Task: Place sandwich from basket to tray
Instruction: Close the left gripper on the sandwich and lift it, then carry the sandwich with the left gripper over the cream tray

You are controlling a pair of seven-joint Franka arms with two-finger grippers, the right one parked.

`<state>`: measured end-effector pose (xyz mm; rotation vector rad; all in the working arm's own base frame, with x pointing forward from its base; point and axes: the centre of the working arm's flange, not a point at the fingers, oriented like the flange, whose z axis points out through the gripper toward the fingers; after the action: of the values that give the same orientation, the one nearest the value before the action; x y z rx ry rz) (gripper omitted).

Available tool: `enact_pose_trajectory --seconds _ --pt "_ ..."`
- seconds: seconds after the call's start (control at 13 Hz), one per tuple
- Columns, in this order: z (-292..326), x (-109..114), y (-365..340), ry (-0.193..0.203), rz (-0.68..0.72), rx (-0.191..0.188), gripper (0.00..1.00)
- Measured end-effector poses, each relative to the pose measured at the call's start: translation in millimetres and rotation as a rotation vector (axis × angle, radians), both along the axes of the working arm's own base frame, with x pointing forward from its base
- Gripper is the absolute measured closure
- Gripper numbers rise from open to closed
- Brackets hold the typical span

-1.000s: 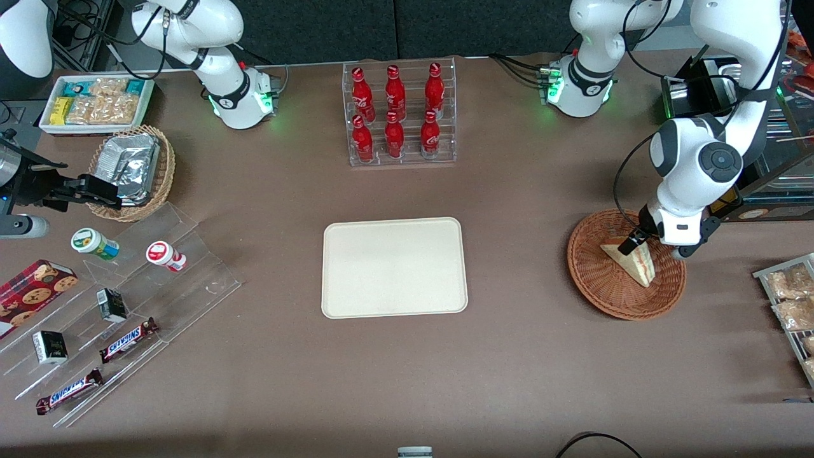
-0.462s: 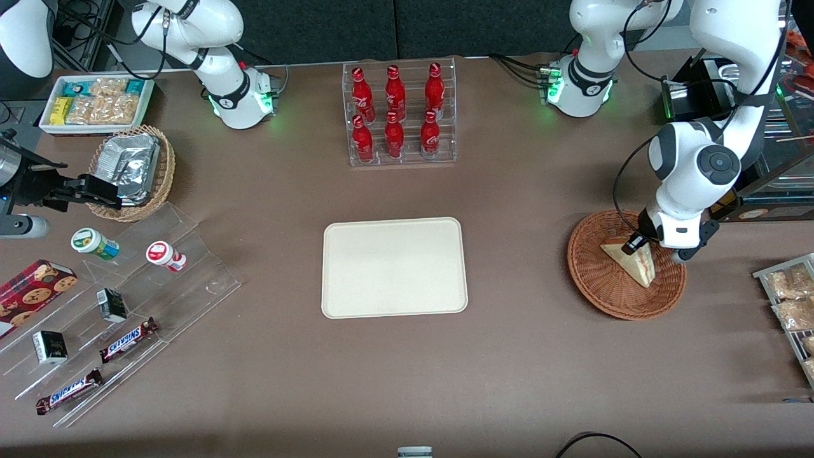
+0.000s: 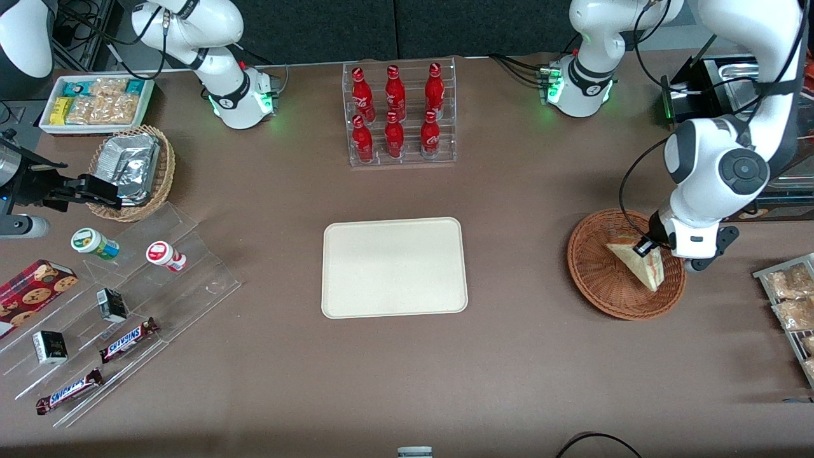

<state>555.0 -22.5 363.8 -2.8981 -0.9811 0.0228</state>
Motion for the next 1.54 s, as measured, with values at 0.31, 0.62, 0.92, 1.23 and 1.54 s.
enact_pose_trajectory --seconds 0.31,0.62,0.92,1.23,1.54 --pt "106.7 6.7 -77.8 0.026 -0.084 0.014 0.85" --pt "160.2 -1.0 -166.3 -0.020 -0.184 -0.073 0.85" --pt "124.8 -14.4 -288.2 0.019 -0.367 -0.084 0.85" --pt "40.1 -20.6 -402.1 0.031 -0.480 -0.105 0.85" --pt "-35.2 -37.5 -459.9 0.010 -0.537 -0.110 0.85"
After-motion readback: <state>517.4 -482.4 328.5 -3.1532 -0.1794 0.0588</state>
